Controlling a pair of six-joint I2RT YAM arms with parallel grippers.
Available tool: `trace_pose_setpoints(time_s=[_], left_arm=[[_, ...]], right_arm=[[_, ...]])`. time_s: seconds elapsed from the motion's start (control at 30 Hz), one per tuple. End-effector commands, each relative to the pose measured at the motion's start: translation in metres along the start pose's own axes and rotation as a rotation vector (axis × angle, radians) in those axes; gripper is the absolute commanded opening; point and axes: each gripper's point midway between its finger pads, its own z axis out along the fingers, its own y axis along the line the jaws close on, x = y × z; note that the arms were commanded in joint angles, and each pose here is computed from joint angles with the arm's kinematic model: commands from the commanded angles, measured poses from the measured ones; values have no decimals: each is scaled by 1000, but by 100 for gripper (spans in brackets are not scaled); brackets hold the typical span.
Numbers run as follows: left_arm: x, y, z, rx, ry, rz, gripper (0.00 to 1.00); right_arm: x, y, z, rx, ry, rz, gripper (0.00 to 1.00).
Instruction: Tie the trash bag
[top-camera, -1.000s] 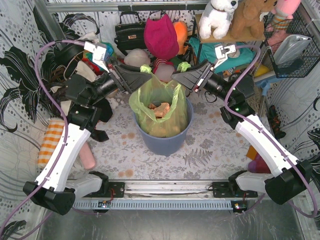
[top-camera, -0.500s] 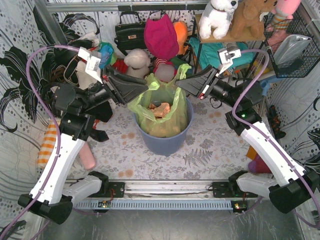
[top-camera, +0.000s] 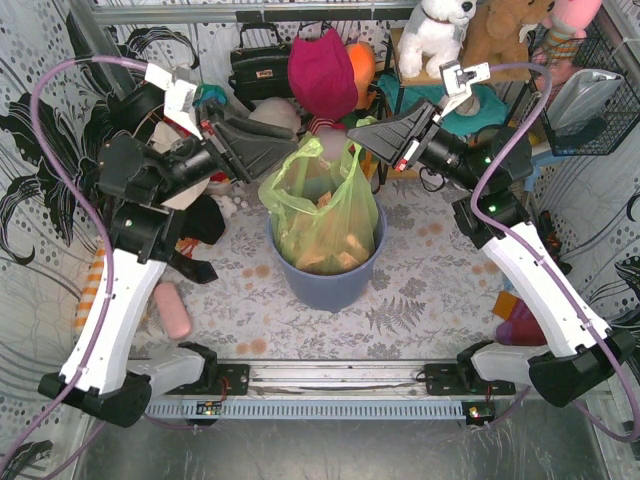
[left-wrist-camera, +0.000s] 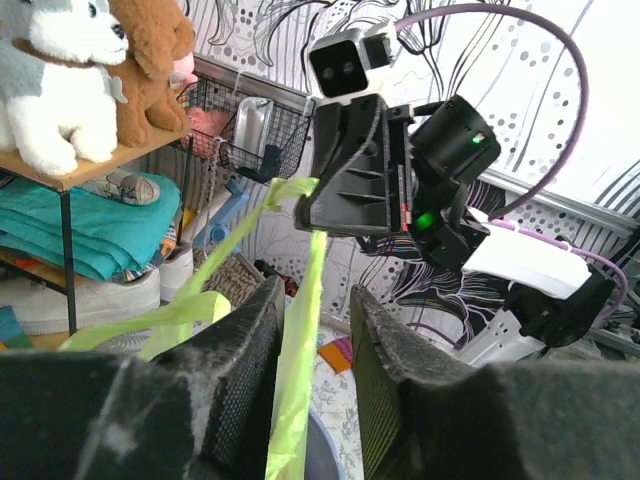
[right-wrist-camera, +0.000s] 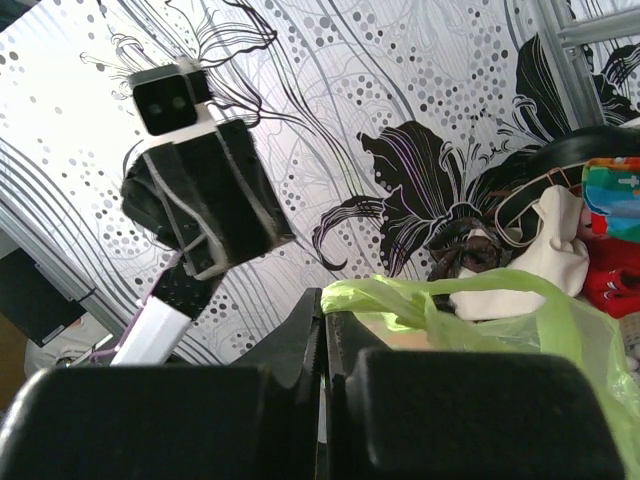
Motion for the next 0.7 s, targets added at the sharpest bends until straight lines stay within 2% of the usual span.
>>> trace_pose_setpoints(time_s=[0.0, 0.23, 0.4, 0.67], left_arm=[[-4, -3, -16, -90, 12, 75, 44], [31, 23, -29, -202, 95, 44, 62], [51, 31, -13, -105, 175, -24, 62], [49, 17, 5, 70, 187, -66, 59]], right_arm=[[-4, 6, -2, 3, -13, -29, 0], [16, -16, -9, 62, 17, 17, 0], [18, -18, -11, 69, 12, 28, 0], [20, -19, -13, 70, 6, 35, 0]])
